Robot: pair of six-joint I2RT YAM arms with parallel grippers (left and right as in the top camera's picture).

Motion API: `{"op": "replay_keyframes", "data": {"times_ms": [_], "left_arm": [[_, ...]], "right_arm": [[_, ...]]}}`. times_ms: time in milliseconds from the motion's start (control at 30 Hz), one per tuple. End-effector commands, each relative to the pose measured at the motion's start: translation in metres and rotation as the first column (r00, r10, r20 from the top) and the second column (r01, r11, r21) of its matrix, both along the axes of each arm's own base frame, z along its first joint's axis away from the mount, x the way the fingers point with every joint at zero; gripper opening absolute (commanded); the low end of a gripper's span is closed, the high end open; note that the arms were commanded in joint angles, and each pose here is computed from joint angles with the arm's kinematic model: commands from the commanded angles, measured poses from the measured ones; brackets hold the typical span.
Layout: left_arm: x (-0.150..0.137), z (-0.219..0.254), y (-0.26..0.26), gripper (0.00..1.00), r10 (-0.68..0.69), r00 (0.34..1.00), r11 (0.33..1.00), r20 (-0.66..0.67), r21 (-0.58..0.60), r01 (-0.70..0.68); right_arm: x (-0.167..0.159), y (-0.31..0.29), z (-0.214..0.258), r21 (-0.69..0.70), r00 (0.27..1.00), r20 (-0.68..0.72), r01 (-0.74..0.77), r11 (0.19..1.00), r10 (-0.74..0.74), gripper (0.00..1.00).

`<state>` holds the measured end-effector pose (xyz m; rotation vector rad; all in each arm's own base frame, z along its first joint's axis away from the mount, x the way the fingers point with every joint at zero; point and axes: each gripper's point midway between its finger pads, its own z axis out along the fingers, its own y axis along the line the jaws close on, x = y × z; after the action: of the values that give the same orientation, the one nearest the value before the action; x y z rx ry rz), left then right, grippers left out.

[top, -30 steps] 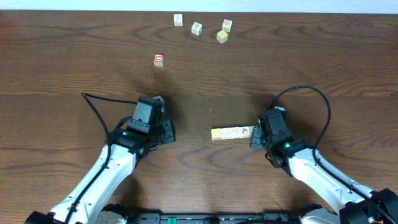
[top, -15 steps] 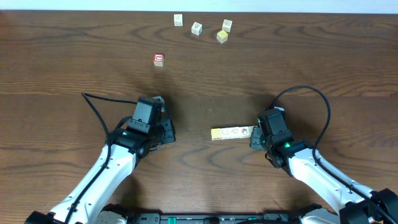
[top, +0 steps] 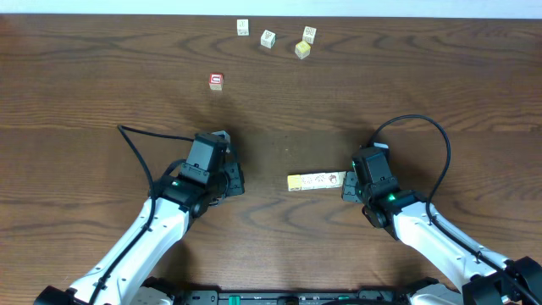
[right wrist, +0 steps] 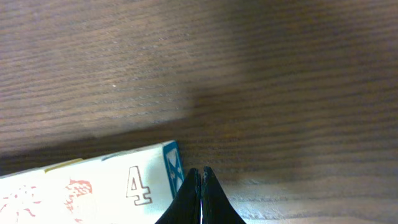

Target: Lift 5 blocks

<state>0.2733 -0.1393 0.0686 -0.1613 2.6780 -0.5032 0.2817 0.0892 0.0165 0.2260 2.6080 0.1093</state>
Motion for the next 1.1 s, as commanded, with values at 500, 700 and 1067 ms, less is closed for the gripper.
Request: {"op": "replay_keyframes", "data": {"times_ms": [500, 700, 1067], "left_arm": [[0.009, 0.007, -0.004, 0.07, 0.009, 0.999, 1.0, 0.038, 0.007, -0.009], [0.009, 0.007, -0.003, 0.07, 0.009, 0.999, 1.0, 0.038, 0.008, -0.01], [0.01, 0.006, -0.001, 0.07, 0.019, 0.999, 1.0, 0.045, 0.022, -0.02]], "right_arm": [[-0.003, 0.018, 0.0, 0.075, 0.996, -0.02, -0.08, 0.994, 0.082, 0.01], [-0.004, 0.027, 0.001, 0.09, 0.994, -0.012, -0.107, 0.99, 0.109, 0.01], [-0.012, 0.049, 0.002, 0.12, 0.983, -0.011, -0.179, 0.977, 0.182, 0.01]]}}
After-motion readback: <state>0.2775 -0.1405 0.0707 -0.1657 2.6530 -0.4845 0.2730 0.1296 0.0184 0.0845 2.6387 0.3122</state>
